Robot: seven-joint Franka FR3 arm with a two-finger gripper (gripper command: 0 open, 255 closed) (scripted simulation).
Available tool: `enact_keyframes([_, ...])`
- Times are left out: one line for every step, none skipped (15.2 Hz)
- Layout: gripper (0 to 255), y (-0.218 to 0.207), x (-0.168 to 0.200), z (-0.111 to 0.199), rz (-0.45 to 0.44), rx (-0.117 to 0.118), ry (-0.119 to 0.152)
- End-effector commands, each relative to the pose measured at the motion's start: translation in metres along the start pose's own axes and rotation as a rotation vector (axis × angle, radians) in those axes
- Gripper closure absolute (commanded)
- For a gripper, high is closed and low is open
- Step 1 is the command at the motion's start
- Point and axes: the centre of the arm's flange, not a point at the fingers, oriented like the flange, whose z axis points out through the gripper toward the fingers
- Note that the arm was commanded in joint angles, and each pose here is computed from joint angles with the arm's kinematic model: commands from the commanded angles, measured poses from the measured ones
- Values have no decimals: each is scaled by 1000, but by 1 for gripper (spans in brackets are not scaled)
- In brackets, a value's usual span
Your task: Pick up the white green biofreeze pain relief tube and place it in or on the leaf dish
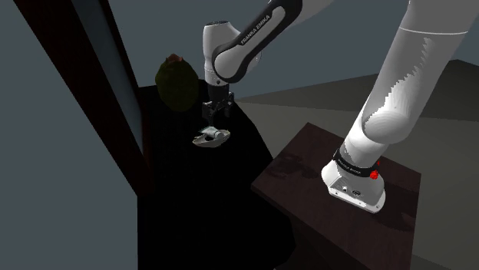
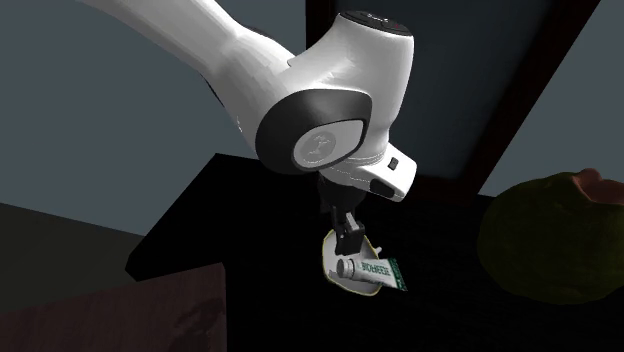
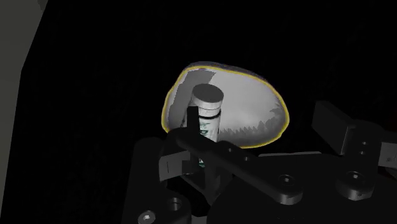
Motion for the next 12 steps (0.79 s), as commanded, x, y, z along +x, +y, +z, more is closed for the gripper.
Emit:
enact_keyframes([0,0,0,0,0,0,0])
enact_keyframes([0,0,0,-13,0,0,0])
enact_keyframes([0,0,0,-26,0,0,0])
enact_keyframes([0,0,0,-40,0,0,0])
enact_keyframes([0,0,0,-50,0,0,0])
enact_keyframes([0,0,0,-50,0,0,0])
enact_keyframes([0,0,0,-50,0,0,0])
enact_keyframes([0,0,0,-50,0,0,0])
enact_keyframes([0,0,0,-50,0,0,0])
enact_keyframes([0,0,0,-50,0,0,0])
enact_keyframes([0,0,0,-50,0,0,0])
enact_keyframes([0,0,0,-50,0,0,0])
